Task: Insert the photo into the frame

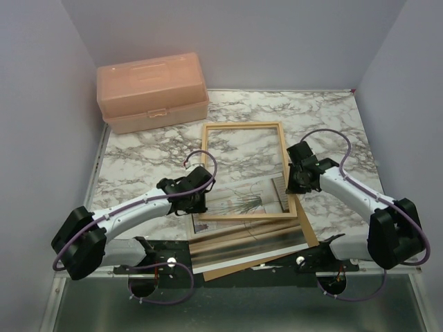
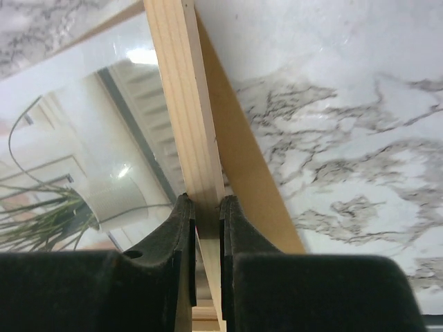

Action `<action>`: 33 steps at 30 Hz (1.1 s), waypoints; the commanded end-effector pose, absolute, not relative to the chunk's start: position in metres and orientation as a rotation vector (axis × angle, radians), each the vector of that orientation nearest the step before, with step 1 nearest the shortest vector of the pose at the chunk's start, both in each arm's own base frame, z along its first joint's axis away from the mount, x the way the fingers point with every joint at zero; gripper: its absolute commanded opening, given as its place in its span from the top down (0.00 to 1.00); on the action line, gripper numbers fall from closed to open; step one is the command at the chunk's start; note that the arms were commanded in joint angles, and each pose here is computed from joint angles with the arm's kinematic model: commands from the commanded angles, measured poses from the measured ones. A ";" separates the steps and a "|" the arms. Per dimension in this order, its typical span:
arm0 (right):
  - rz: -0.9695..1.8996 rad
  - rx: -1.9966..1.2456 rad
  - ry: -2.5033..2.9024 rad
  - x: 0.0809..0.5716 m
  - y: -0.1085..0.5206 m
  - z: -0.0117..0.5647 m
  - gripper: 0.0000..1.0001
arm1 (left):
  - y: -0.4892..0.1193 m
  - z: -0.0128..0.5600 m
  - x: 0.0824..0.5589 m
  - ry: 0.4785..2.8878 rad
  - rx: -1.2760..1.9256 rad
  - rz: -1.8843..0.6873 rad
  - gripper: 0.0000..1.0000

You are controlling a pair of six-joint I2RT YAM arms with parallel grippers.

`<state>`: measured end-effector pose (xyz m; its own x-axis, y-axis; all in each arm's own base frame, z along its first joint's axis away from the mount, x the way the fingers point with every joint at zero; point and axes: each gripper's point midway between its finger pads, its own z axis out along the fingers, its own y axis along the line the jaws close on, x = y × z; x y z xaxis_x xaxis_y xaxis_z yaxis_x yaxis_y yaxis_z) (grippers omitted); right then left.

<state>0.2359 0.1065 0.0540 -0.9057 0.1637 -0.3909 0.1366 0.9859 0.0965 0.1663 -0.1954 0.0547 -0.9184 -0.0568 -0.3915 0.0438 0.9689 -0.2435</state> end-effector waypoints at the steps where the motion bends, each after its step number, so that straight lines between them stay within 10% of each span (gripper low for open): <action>1: 0.130 0.319 2.634 0.274 0.113 0.068 0.99 | -0.271 0.108 0.197 2.562 0.047 -0.713 0.79; 18: -0.057 0.425 2.627 0.324 0.048 0.049 0.99 | -0.343 0.110 0.247 2.611 0.174 -0.722 0.71; 33: -0.203 0.572 2.637 0.309 0.006 0.028 0.94 | -0.345 0.092 0.242 2.666 0.213 -0.711 0.24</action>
